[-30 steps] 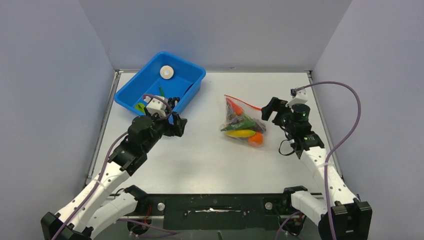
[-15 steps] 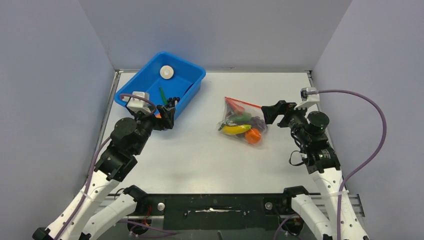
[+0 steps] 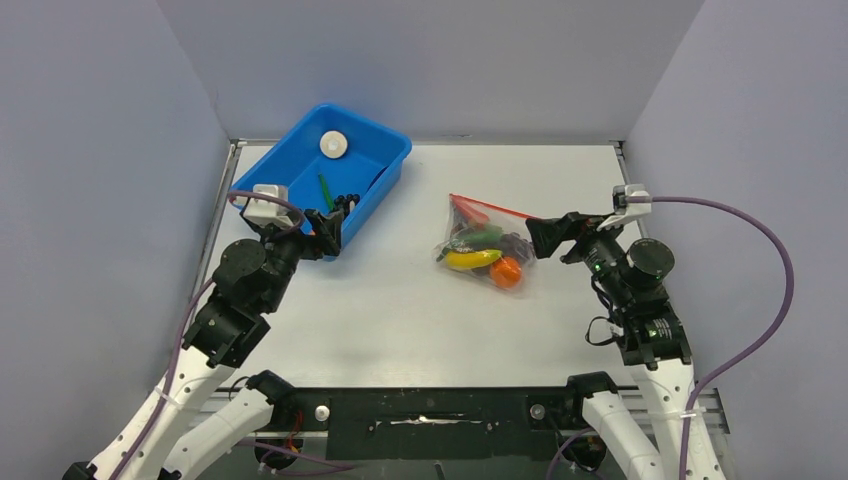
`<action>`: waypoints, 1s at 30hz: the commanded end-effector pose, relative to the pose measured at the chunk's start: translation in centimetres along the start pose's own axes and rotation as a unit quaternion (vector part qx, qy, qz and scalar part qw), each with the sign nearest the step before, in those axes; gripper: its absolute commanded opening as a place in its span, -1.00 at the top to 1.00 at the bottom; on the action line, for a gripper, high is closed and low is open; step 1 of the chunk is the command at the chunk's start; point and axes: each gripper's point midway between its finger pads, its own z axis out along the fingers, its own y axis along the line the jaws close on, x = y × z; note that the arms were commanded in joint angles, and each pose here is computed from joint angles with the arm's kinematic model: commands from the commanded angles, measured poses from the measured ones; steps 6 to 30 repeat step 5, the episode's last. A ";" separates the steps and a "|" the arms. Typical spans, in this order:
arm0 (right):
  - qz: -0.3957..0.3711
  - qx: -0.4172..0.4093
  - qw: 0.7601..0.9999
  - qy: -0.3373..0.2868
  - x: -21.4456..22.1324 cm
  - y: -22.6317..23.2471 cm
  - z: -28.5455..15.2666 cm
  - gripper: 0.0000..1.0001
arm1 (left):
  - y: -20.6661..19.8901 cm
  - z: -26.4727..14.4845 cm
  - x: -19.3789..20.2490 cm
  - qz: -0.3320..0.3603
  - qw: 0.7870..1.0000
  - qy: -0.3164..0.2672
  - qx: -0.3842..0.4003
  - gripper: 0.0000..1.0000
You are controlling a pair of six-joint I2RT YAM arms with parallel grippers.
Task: Place the food in the zip-top bag and seal the zipper
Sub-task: Reset both arms
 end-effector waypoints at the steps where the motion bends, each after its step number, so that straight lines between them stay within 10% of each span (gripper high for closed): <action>1: -0.008 -0.022 0.999 -0.023 -1.9 1.3 -0.4 -0.95 | -0.1 -0.1 -2.2 -0.008 0.999 -0.031 -0.002 -0.60; 30: -0.005 -0.022 1.000 -0.020 -1.6 1.2 -0.2 -0.95 | 0.0 -0.1 -2.0 -0.007 0.999 -0.032 -0.002 -0.61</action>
